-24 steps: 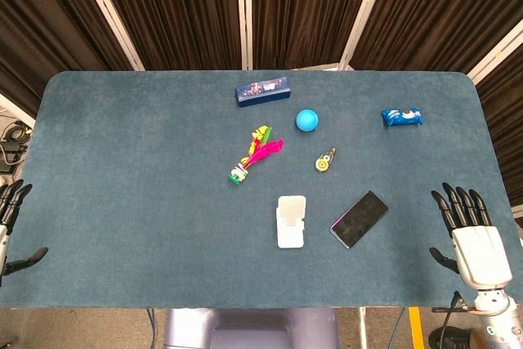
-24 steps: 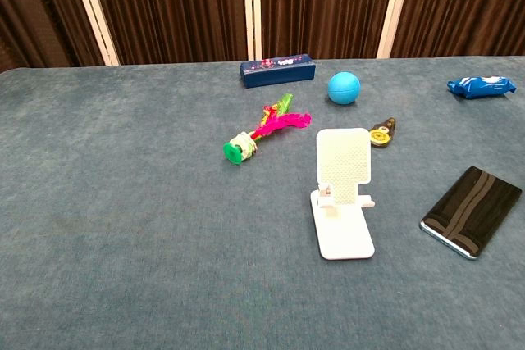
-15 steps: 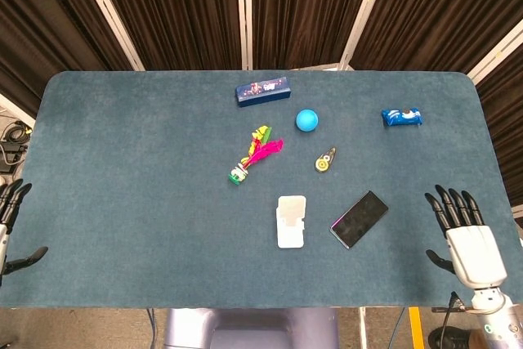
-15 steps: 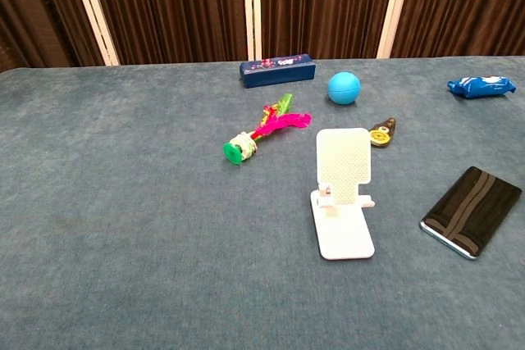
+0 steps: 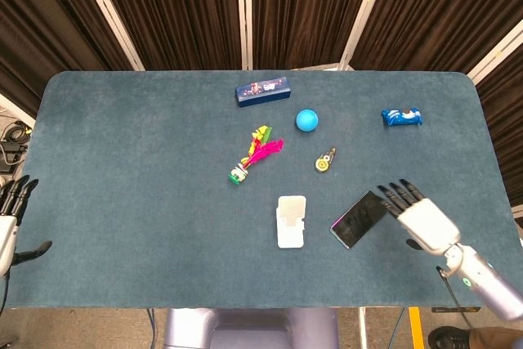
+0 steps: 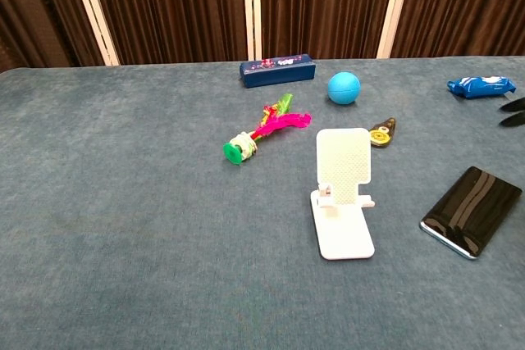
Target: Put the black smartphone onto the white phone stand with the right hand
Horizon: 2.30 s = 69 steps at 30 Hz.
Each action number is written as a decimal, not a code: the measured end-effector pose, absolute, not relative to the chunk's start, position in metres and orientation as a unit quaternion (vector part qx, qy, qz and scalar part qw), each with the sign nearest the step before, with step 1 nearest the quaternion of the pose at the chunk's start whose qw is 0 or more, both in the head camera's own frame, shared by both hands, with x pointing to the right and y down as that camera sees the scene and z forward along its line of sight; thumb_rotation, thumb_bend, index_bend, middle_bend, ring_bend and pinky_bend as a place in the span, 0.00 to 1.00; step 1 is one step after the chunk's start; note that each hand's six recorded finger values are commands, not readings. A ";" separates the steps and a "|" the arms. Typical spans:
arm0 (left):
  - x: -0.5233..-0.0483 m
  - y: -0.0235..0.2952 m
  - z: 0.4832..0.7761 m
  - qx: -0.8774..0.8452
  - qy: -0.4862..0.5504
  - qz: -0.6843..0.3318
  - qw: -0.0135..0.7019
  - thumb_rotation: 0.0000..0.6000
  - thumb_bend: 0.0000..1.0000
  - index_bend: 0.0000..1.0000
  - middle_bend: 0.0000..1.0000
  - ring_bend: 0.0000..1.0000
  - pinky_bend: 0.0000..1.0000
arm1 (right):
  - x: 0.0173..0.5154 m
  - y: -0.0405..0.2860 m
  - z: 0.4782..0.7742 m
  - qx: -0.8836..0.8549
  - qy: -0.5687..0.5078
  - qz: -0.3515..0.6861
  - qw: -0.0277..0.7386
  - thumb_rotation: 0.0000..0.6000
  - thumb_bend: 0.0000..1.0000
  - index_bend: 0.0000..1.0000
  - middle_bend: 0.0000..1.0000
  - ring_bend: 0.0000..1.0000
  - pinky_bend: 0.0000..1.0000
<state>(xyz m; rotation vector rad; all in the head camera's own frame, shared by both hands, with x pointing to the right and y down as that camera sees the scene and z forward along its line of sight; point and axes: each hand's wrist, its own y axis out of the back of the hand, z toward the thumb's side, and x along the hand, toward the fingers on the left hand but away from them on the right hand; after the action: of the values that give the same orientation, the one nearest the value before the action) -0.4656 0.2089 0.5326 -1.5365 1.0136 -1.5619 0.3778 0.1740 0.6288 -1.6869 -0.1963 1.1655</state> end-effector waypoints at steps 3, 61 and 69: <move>-0.466 0.207 0.540 -0.591 0.385 -0.615 0.353 1.00 0.00 0.00 0.00 0.00 0.00 | 0.367 0.171 0.643 -0.709 -0.032 0.451 0.541 1.00 0.00 0.04 0.08 0.00 0.06; -0.468 0.203 0.566 -0.579 0.359 -0.644 0.346 1.00 0.00 0.00 0.00 0.00 0.00 | 0.347 0.153 0.698 -0.706 0.070 0.349 0.612 1.00 0.52 0.55 0.53 0.44 0.47; -0.467 0.203 0.564 -0.583 0.362 -0.640 0.346 1.00 0.00 0.00 0.00 0.00 0.00 | 0.352 0.144 0.678 -0.679 0.053 0.336 0.651 1.00 0.52 0.55 0.53 0.44 0.47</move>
<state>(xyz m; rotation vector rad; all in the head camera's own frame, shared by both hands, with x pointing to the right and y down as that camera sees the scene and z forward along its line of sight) -0.4666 0.2032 0.5638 -1.5127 0.9403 -1.6609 0.3517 0.1437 0.6783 -1.5416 0.1206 0.7637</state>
